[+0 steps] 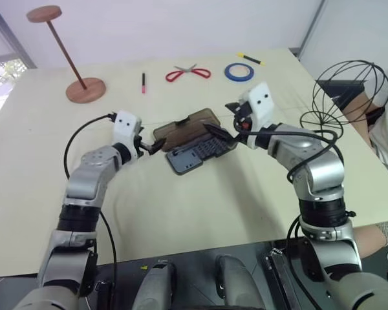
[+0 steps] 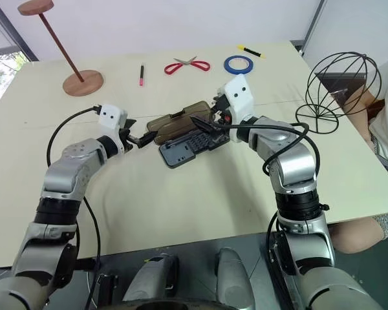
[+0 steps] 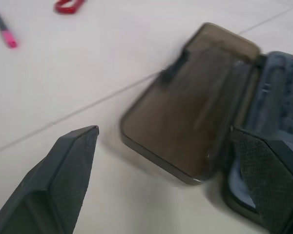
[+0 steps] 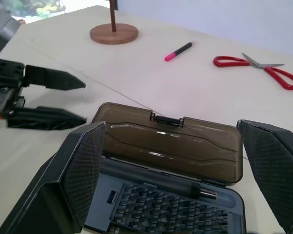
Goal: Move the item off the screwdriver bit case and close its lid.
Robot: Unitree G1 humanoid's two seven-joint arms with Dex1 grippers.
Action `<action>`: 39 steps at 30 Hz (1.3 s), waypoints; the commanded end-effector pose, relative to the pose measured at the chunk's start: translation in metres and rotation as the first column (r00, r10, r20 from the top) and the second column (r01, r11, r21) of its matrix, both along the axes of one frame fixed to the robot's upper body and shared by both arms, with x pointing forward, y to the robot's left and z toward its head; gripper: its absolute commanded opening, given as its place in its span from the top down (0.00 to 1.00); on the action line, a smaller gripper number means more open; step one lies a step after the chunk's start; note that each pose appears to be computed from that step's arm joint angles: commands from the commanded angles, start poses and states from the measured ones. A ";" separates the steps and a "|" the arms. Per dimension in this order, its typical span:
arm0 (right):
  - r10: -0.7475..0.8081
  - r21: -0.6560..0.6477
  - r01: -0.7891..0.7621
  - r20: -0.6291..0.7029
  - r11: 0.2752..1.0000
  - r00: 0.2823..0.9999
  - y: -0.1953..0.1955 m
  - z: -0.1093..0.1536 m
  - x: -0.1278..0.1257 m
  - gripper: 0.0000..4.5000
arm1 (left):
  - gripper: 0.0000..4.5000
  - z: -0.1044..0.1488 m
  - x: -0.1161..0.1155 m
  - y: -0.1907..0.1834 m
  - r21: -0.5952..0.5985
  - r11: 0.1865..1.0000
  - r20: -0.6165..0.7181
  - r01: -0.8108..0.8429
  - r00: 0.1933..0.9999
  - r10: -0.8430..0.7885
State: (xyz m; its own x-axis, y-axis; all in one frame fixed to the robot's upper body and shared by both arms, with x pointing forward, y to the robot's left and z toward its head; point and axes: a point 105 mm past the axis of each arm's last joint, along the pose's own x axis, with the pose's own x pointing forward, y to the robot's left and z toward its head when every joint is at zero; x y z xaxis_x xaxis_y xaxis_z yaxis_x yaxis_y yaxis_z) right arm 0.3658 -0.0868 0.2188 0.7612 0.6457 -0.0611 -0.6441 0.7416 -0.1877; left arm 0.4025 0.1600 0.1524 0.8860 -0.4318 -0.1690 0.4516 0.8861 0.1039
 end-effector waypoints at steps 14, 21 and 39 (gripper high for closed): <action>-0.042 0.039 0.039 0.076 0.998 0.996 0.000 0.016 -0.006 0.00 | 0.01 -0.002 0.049 -0.007 0.156 0.987 0.071 0.041 0.996 -0.052; -0.068 0.044 0.065 0.078 0.997 0.995 -0.004 0.016 -0.007 0.00 | 0.01 -0.013 0.056 -0.014 0.132 0.989 0.035 0.060 0.997 -0.065; -0.122 0.040 0.119 0.084 0.992 0.989 -0.013 0.018 -0.007 0.00 | 0.95 -0.020 0.061 -0.022 0.116 0.992 -0.011 0.040 0.999 -0.039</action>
State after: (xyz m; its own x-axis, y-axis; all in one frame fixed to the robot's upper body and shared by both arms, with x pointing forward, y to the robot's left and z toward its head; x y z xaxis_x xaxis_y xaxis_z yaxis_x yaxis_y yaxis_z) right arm 0.3644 -0.0993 0.2194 0.8375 0.5454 -0.0336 -0.5416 0.8201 -0.1846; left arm 0.4619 0.1397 0.1286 0.8610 -0.4464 -0.2437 0.4953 0.8449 0.2019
